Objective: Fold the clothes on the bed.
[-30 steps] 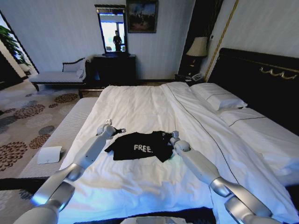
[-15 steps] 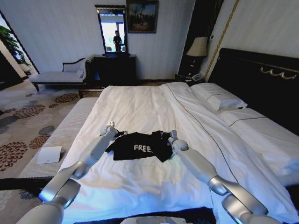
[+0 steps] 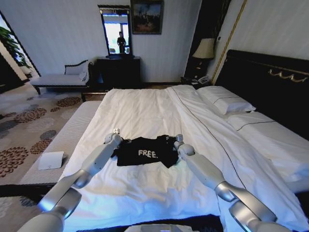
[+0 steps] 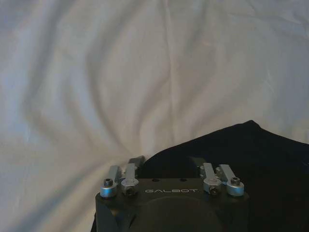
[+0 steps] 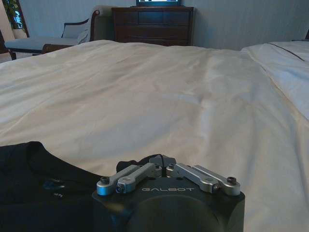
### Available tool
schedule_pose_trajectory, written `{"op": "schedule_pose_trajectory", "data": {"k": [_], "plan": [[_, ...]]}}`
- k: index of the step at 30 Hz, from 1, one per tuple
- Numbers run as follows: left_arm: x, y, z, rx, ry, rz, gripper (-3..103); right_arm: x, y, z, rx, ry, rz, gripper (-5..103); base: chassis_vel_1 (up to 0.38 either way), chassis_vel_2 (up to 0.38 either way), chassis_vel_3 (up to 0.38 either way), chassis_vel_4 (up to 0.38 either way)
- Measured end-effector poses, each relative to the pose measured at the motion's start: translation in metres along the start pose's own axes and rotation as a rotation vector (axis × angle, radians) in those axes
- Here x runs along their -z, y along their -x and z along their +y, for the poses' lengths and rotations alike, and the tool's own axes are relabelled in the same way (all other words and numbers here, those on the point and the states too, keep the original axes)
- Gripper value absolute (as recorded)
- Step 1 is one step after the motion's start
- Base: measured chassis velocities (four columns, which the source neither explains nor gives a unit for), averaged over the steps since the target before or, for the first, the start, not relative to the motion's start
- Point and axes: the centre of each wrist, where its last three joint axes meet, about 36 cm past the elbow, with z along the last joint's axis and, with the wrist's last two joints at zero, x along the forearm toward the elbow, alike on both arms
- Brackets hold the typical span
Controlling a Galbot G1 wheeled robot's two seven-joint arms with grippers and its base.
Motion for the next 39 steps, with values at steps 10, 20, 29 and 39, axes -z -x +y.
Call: {"op": "schedule_pose_trajectory", "data": {"k": [10, 20, 29, 39], "plan": [[-0.007, -0.002, 0.003, 0.006, 0.013, 0.005, 18, 0.001, -0.001, 0.0, -0.001, 0.007, 0.002, 0, 0.0, 0.0, 0.0, 0.0], [-0.009, -0.021, -0.002, -0.012, 0.083, -0.036, 0, 0.005, -0.002, 0.005, 0.007, 0.008, -0.011, 0, 0.0, 0.0, 0.0, 0.0], [0.007, -0.075, -0.019, -0.097, 0.104, -0.159, 0, 0.029, -0.021, 0.008, 0.01, 0.036, -0.064, 0, 0.0, 0.0, 0.0, 0.0], [0.018, -0.151, -0.008, -0.171, 0.131, -0.311, 0, 0.08, -0.055, 0.014, 0.006, 0.175, -0.12, 0, 0.0, 0.0, 0.0, 0.0]]}}
